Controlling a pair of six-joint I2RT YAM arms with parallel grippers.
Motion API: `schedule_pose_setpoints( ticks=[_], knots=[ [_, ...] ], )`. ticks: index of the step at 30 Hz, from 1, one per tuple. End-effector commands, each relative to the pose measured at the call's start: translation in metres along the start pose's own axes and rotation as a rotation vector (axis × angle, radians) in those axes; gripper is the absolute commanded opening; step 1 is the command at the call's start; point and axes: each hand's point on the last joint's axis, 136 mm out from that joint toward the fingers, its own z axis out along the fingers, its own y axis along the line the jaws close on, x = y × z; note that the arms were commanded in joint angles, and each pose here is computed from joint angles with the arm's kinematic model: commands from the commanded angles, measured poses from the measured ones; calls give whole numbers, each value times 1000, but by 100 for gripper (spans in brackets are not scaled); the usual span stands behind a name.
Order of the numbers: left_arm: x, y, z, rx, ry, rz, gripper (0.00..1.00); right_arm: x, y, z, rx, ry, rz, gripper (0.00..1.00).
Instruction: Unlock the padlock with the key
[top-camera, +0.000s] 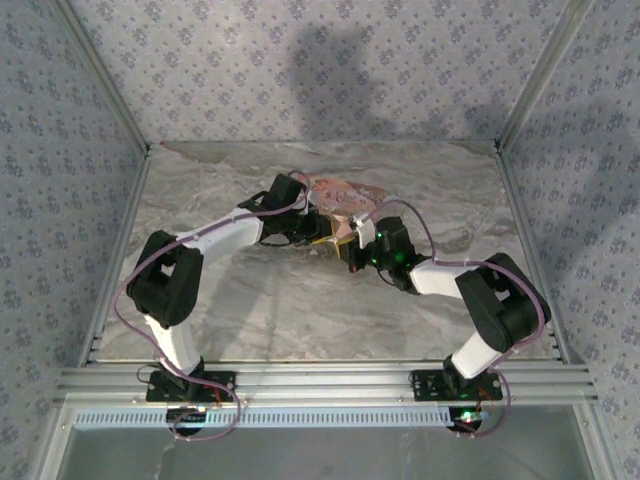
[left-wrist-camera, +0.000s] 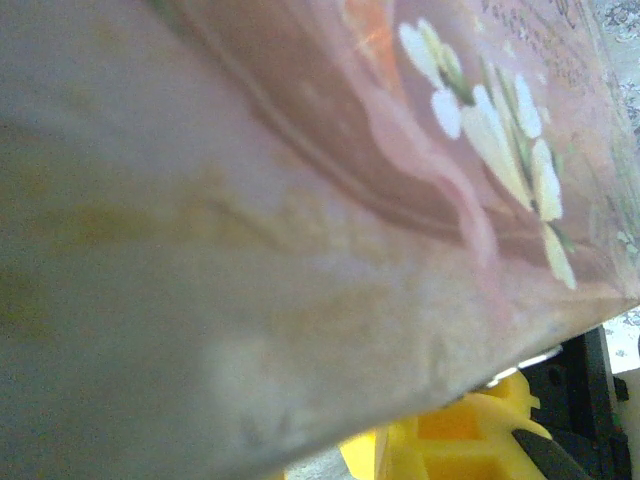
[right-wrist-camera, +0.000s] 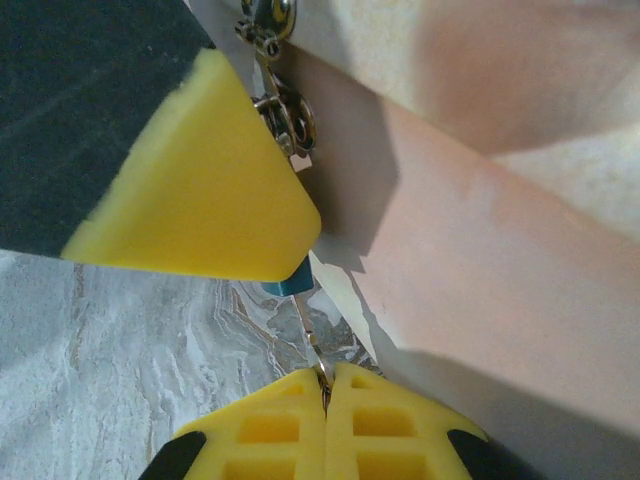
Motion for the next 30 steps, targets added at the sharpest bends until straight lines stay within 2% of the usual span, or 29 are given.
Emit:
schedule_pose_setpoints(
  ticks=[1, 12, 20, 30],
  knots=[
    [2, -30, -16, 87, 3, 26, 15, -10, -2, 0, -5, -40, 8, 0],
    [2, -34, -16, 104, 3, 21, 15, -31, -1, 8, -7, -128, 17, 0],
    [5, -31, -14, 98, 10, 14, 14, -68, 3, 9, -30, -224, 4, 0],
    [8, -25, -10, 94, 19, 2, 14, -99, 14, 11, -100, -275, -18, 0]
  ],
)
